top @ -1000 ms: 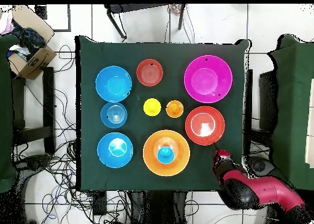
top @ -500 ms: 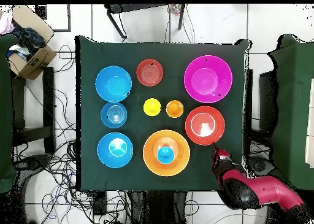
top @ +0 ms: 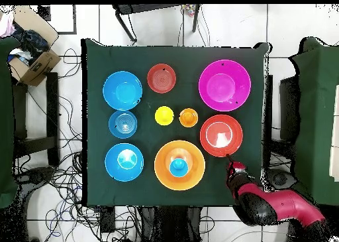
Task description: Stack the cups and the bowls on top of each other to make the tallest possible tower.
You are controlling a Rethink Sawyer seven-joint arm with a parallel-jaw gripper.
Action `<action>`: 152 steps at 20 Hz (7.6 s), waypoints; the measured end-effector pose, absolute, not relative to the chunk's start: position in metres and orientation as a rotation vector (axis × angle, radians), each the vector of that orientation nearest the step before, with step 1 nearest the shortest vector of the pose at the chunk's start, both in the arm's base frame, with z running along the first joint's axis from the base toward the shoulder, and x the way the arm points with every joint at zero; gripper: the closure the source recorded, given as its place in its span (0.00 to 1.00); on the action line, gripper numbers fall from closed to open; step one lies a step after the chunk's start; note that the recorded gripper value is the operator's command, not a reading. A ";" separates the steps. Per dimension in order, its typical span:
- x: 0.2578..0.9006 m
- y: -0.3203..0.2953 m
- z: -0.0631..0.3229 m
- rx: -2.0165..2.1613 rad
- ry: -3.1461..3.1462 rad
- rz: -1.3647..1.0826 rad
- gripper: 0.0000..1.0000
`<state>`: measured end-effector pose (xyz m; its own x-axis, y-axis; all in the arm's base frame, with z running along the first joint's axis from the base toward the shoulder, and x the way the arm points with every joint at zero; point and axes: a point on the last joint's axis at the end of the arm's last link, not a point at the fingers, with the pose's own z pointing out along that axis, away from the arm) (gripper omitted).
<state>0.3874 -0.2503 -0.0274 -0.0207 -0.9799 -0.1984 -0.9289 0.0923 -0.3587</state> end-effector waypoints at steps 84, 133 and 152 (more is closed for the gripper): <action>0.390 -0.272 -0.059 -1.400 2.188 -0.041 0.00; 0.410 -0.276 -0.055 -1.564 2.118 -0.148 1.00; 0.385 -0.189 0.026 -1.827 1.987 -0.407 1.00</action>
